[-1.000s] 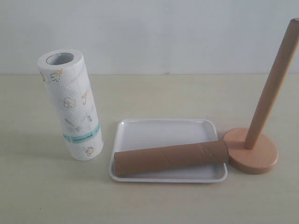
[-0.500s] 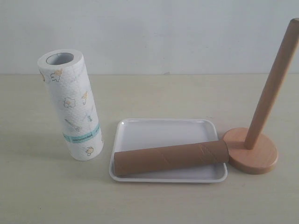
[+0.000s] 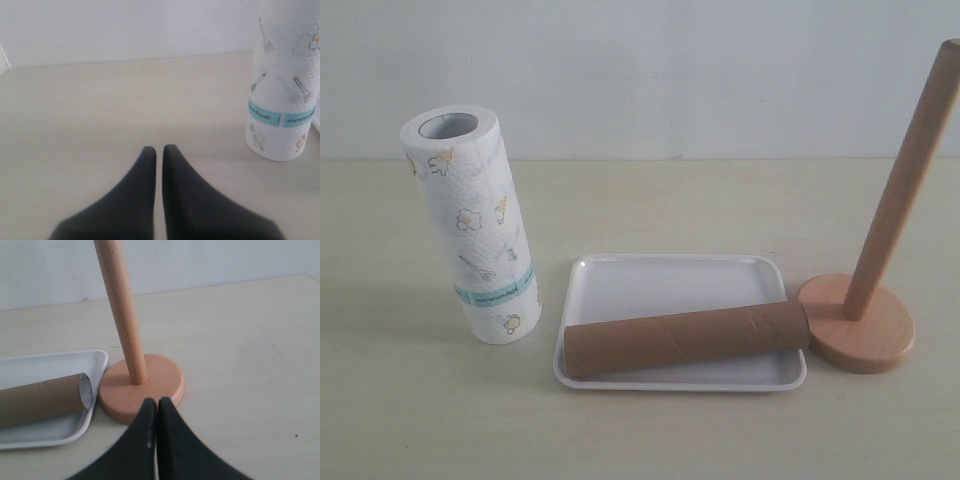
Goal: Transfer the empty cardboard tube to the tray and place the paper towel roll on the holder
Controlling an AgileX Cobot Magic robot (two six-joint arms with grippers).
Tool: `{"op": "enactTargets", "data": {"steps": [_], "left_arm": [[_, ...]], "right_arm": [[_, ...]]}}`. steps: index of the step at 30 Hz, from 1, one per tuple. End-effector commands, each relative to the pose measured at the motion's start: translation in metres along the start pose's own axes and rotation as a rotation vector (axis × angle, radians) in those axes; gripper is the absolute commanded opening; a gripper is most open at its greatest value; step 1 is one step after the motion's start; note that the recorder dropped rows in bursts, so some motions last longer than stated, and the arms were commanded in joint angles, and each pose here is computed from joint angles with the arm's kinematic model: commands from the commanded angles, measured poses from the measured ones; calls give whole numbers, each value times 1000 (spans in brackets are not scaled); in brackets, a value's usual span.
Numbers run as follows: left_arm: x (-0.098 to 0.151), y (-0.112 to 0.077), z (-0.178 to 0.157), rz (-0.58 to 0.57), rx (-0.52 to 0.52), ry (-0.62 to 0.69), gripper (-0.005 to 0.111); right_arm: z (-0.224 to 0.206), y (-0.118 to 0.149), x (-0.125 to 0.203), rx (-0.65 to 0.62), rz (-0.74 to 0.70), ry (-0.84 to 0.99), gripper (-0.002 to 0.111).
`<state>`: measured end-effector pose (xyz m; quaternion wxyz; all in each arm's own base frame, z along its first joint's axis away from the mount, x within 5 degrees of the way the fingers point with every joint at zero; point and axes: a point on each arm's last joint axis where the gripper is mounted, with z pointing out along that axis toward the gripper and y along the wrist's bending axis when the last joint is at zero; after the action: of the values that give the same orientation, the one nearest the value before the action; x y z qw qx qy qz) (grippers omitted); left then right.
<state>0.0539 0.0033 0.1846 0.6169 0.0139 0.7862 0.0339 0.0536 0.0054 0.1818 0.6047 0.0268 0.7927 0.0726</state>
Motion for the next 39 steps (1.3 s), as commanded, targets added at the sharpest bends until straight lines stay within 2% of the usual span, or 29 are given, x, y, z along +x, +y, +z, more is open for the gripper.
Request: {"op": "enactTargets", "data": {"steps": [1, 19, 24, 33, 39], "left_arm": [[0, 0, 0, -12, 3, -12, 4], [0, 0, 0, -12, 3, -12, 4], [-3, -2, -1, -64, 20, -16, 4], [-96, -2, -49, -306, 136, -300, 4], [-117, 1, -63, -321, 139, -431, 4]], "right_arm": [[0, 0, -1, 0, 2, -13, 0], [0, 0, -1, 0, 4, -13, 0], [0, 0, -1, 0, 4, -13, 0], [0, 0, -1, 0, 4, -13, 0], [0, 0, -1, 0, 4, -13, 0]]}}
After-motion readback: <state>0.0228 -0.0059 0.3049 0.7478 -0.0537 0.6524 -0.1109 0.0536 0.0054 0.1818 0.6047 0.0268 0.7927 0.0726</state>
